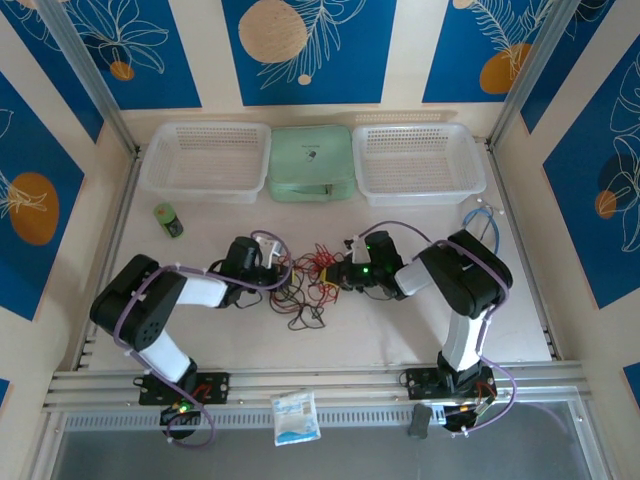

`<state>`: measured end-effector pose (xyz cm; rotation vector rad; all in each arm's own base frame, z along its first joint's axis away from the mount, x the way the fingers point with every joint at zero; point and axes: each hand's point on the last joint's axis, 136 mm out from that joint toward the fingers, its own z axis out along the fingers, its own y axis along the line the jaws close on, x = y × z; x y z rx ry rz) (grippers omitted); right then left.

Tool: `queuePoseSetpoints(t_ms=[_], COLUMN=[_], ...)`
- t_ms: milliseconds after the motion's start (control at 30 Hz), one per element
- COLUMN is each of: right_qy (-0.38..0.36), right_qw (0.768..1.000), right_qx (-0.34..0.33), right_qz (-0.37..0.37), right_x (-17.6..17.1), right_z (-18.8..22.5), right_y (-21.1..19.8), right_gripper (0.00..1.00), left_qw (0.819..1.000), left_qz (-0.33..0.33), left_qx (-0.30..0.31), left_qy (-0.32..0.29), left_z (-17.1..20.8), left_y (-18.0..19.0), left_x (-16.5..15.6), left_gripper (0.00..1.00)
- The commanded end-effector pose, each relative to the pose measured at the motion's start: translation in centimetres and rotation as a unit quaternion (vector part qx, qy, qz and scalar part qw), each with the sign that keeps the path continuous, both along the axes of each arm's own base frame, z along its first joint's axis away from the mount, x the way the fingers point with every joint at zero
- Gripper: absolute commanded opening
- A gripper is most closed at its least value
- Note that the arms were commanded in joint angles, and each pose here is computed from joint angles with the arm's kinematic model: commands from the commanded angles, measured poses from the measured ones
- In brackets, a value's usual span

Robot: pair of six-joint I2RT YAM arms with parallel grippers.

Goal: Untangle the cables

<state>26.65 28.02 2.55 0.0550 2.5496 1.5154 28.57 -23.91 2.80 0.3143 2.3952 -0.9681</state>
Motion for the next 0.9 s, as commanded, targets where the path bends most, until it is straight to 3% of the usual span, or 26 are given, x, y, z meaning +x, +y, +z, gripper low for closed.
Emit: queuePoseSetpoints(t_ms=[0,33,233,333,433,567,633,767,867], right_qy=[0.093,0.091,0.079,0.082,0.073,0.028,-0.002,-0.057,-0.080], right_qw=[0.988,0.986,0.978,0.975,0.977,0.977,0.975,0.968,0.968], right_qx=[-0.112,-0.128,-0.181,-0.193,-0.192,-0.209,-0.224,-0.246,-0.238], right_qz=[-0.059,-0.061,-0.073,-0.073,-0.060,-0.034,-0.018,0.004,0.013], right_x=[-2.5,-2.7,-2.6,-2.6,-2.6,-1.8,-0.9,1.5,3.2], right_z=[-4.3,-4.2,-3.0,-2.8,-2.4,-0.7,0.6,3.5,5.4], right_y=[-5.3,-5.7,-6.9,-7.0,-6.4,-5.4,-5.0,-4.4,-3.3], right_gripper=[0.00,0.01,0.39,0.54,0.68,0.77,0.79,0.79,0.78], left_qw=[0.996,0.996,0.996,0.996,0.996,0.996,0.995,0.992,0.991], left_qz=[0.084,0.084,0.083,0.082,0.073,0.068,0.068,0.075,0.076], left_qx=[0.020,0.020,0.030,0.038,0.039,0.046,0.057,0.086,0.093], left_qy=[-0.002,-0.005,-0.017,-0.016,-0.015,-0.026,-0.037,-0.059,-0.061], left_z=[-0.5,-0.3,0.9,1.2,1.7,3.1,4.4,7.1,8.4], left_y=[3.7,3.7,3.8,3.9,3.7,3.8,4.1,5.0,5.1], left_x=[2.7,2.9,3.4,3.5,3.4,3.2,3.0,2.7,2.4], left_gripper=[0.00,0.00,0.00,0.09,0.26,0.56,0.66,0.75,0.76])
